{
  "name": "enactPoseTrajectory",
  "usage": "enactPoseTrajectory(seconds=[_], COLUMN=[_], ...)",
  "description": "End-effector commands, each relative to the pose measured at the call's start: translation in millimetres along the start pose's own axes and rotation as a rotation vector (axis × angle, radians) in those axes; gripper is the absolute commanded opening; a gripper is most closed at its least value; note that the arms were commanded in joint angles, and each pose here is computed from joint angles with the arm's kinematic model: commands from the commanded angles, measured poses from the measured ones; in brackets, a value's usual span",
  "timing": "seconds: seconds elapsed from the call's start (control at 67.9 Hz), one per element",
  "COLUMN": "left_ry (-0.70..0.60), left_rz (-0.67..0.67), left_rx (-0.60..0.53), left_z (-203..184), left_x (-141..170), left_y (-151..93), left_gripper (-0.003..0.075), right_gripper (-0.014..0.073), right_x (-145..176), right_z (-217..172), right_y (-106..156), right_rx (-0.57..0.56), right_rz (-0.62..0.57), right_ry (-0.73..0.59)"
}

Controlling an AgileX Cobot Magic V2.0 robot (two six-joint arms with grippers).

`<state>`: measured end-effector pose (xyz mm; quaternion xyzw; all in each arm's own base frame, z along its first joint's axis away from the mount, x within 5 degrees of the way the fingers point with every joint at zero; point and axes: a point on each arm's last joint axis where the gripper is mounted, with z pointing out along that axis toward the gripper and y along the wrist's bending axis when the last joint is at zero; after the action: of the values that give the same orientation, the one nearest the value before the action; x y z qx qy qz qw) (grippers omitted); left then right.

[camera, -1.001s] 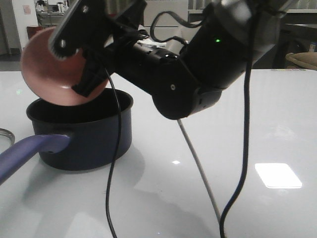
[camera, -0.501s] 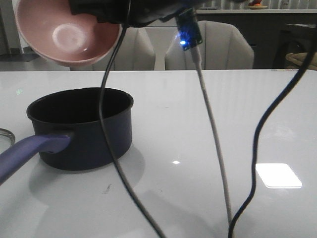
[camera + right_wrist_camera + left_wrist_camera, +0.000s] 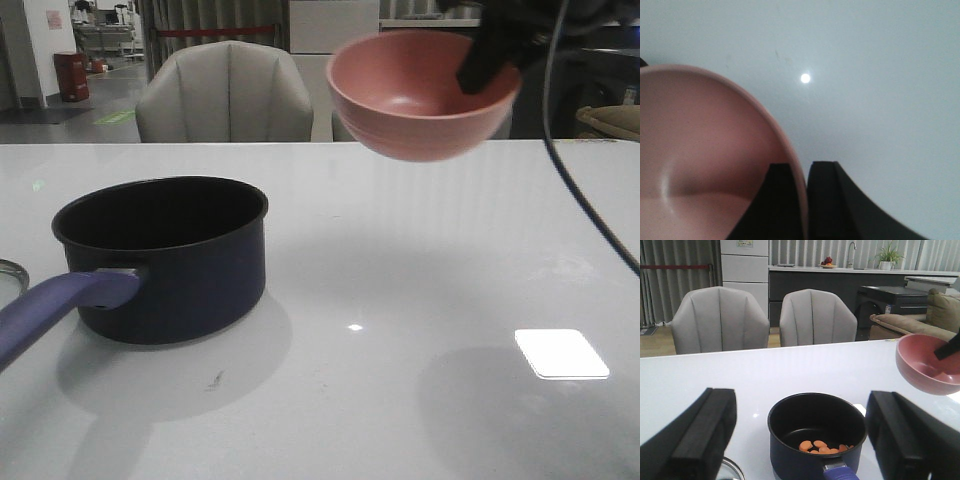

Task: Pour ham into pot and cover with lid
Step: 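Carry the empty bowl back and lower it onto the table, then release the bowl and raise the right gripper away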

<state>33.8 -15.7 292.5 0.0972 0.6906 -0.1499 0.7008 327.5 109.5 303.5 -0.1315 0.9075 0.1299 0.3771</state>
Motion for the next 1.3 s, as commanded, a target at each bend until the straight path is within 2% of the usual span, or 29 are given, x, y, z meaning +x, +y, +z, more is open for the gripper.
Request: enactPoseTrajectory(seconds=[0.0,0.265,0.56,0.677,0.795,0.943,1.134,1.281], left_ry=[-0.096,-0.096,-0.096,-0.096,-0.096,-0.096,-0.096,-0.096], left_rz=[-0.006,-0.006,-0.006,-0.006,-0.006,-0.006,-0.006,-0.006], left_rx=[0.003,0.003,0.003,0.003,0.003,0.003,0.003,0.003], left_z=[-1,-1,-1,-1,-1,-1,-1,-1], left_x=[-15,-15,-15,-15,-15,-15,-15,-15], left_y=[0,0,0,0,0,0,0,0], left_gripper=[0.0564,0.0564,0.0564,0.0564,0.0564,0.0564,0.0564,0.0565], right_gripper=[0.0138,0.0138,0.0147,0.0186,0.0292,0.0452,0.0475,0.0475], right_x=[-7,15,31,36,35,24,0,-19], right_z=[-10,40,80,89,91,83,41,-15], right_y=[-12,-24,-32,-34,-36,-36,-31,-20], right_rx=[0.016,-0.006,0.007,0.012,0.019,0.036,0.064,0.072], right_rz=[0.028,0.121,0.162,0.167,0.159,0.094,0.01,-0.042], right_ry=[-0.003,0.169,0.219,0.235,0.224,0.209,0.098,-0.082])
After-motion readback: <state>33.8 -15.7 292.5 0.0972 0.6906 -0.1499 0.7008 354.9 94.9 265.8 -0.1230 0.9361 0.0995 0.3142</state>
